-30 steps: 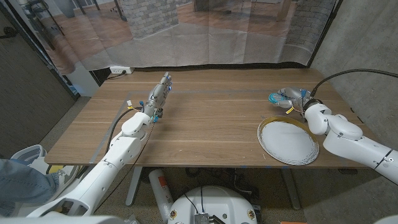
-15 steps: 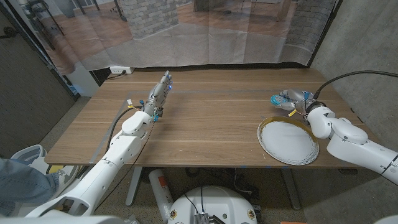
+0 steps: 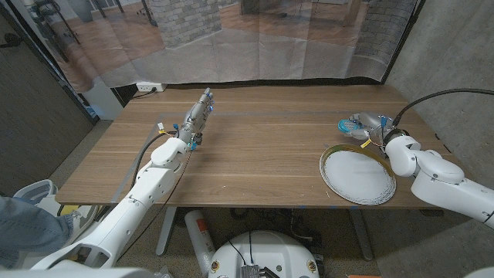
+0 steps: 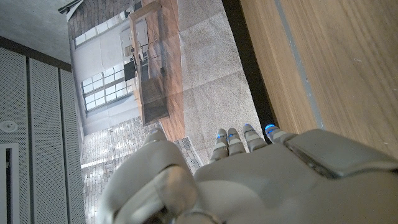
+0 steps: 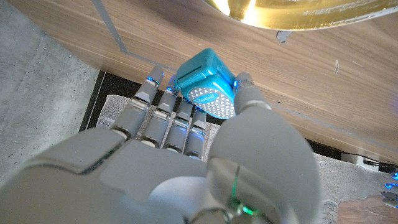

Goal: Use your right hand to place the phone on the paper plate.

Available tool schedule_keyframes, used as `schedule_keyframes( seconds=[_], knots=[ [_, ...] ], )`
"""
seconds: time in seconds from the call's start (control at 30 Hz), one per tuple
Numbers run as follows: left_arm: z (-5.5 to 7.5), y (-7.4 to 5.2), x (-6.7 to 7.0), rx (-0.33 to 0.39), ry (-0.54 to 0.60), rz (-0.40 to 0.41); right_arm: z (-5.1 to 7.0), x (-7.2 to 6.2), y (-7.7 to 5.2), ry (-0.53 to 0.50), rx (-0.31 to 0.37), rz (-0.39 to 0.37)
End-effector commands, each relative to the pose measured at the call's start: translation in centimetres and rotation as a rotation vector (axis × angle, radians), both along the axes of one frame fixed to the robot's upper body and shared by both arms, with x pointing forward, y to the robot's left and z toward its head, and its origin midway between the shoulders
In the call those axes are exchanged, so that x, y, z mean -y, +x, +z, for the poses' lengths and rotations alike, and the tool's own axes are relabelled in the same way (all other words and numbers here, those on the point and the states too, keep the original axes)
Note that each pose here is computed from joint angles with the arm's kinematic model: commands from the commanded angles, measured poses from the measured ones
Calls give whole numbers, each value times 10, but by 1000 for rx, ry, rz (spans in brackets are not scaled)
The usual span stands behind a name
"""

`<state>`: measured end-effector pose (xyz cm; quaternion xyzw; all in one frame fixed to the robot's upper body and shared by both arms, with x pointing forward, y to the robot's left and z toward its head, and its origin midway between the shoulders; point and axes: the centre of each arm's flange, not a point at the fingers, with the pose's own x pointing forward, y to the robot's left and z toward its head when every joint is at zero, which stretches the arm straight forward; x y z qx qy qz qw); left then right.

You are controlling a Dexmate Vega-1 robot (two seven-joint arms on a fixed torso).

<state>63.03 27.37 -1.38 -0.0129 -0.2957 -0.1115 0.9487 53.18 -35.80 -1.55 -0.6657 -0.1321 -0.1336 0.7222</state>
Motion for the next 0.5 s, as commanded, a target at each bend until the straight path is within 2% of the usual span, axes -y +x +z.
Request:
schedule_keyframes(
  seconds=[0.03,0.5],
  knots=[
    [1,1,3,1,1,-4,-11,2,-14,7,13,2],
    [1,1,8,-3,11,-10,-24,0,-26,20,44,42]
  ],
)
